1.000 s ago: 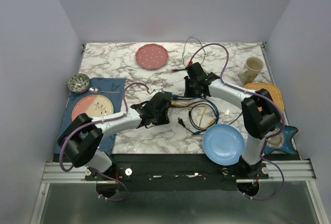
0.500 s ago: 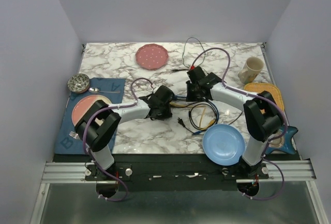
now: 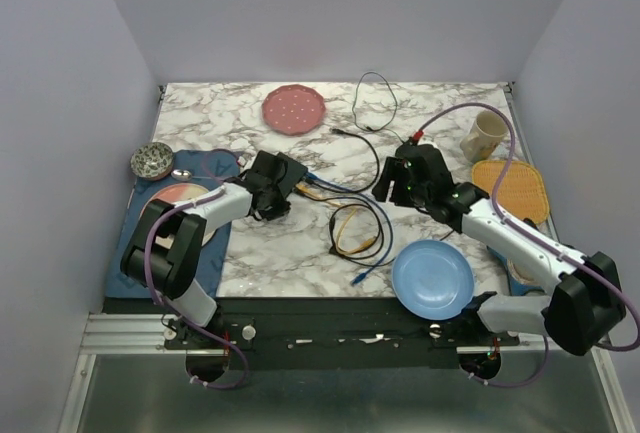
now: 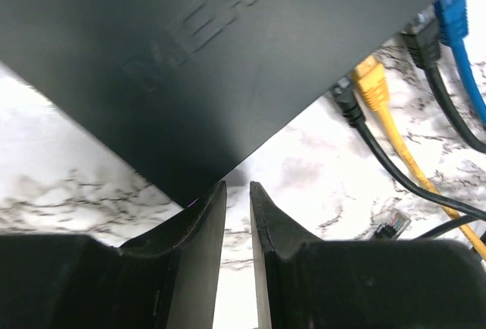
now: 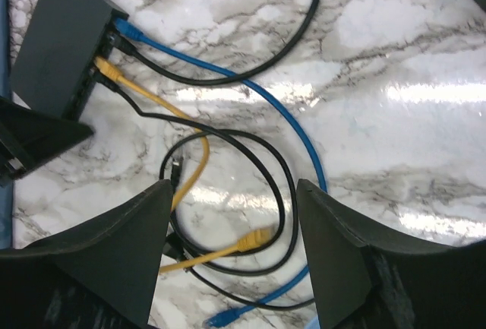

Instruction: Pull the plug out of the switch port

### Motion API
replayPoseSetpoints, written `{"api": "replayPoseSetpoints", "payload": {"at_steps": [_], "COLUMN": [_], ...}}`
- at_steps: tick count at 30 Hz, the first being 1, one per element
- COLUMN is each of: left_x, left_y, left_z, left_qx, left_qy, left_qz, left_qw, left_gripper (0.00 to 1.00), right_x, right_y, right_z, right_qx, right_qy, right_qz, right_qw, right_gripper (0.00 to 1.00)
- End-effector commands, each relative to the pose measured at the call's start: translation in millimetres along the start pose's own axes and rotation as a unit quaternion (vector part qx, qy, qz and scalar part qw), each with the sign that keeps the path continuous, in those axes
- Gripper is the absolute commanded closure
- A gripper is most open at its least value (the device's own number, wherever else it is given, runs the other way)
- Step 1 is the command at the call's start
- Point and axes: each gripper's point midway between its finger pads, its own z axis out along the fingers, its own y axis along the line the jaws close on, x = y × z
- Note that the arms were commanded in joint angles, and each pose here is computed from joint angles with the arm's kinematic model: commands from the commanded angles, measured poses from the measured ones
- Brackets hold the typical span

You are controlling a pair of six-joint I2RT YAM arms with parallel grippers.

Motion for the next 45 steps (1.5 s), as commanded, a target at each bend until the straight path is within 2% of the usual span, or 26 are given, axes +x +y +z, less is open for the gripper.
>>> {"api": "replayPoseSetpoints", "payload": {"at_steps": [1, 6, 11, 12, 14, 15, 18, 19, 21, 23, 24, 27, 31, 38, 45], "left_x": [-13.2, -29.5, -36.4, -35.0, -41.0, -42.5, -54.8, -56.4, -64.2, -63.3, -66.1, -67.2, -61.7, -38.5, -25.6], "left_y": [31.6, 17.7, 14.3, 19.1, 21.8, 23.6, 28.3, 31.4, 33.7, 44.3, 45.1, 63.6, 68.2, 73.5, 62.1], "left_z": [-7.2, -14.2, -34.8, -37.2, -50.3, -54.0, -69.1, -70.7, -71.2, -62.6, -61.0, -53.3, -37.8, -10.4, 16.3], "left_qx": [-0.048, -0.034, -0.011, -0.017, -0.018, -0.020, -0.030, -0.038, -0.052, -0.082, -0.087, -0.131, -0.137, -0.149, -0.125], "left_qy": [-0.010, -0.023, -0.058, -0.062, -0.084, -0.091, -0.126, -0.129, -0.136, -0.120, -0.119, -0.112, -0.090, -0.031, 0.024], "left_qz": [-0.017, -0.015, -0.036, -0.038, -0.042, -0.045, -0.053, -0.053, -0.052, -0.058, -0.061, -0.080, -0.082, -0.079, -0.056], "left_qw": [0.999, 0.999, 0.998, 0.997, 0.995, 0.995, 0.990, 0.990, 0.988, 0.988, 0.987, 0.982, 0.983, 0.985, 0.990], "left_gripper": [0.66, 0.66, 0.66, 0.66, 0.66, 0.65, 0.61, 0.58, 0.55, 0.55, 0.55, 0.57, 0.59, 0.60, 0.61], "right_x": [32.4, 52.1, 24.8, 4.7, 2.5, -19.1, -27.8, -47.9, -34.2, -45.5, -30.8, -18.6, -3.8, 31.1, 77.8], "right_y": [-26.4, -30.3, -7.6, 6.0, 10.6, 26.3, 38.0, 53.2, 53.3, 70.6, 68.3, 72.7, 71.1, 68.1, 58.5], "right_z": [-6.6, -3.6, 10.8, 13.4, 33.6, 35.8, 70.7, 78.3, 113.0, 125.5, 143.6, 161.2, 175.7, 186.1, 163.8], "right_qx": [0.027, 0.016, -0.010, -0.020, -0.010, -0.024, -0.019, -0.030, -0.015, -0.030, -0.024, -0.034, -0.037, -0.053, -0.068], "right_qy": [0.015, 0.033, 0.013, -0.001, 0.014, -0.003, 0.008, -0.004, 0.035, 0.044, 0.067, 0.093, 0.115, 0.169, 0.209], "right_qz": [0.029, 0.030, 0.015, 0.011, 0.006, 0.008, -0.003, -0.005, -0.011, -0.009, -0.008, -0.002, -0.006, 0.000, 0.014], "right_qw": [0.999, 0.999, 1.000, 1.000, 1.000, 1.000, 1.000, 1.000, 0.999, 0.999, 0.997, 0.995, 0.993, 0.984, 0.975], "right_gripper": [0.25, 0.28, 0.32, 0.34, 0.35, 0.36, 0.36, 0.36, 0.39, 0.43, 0.48, 0.56, 0.64, 0.68, 0.70]}}
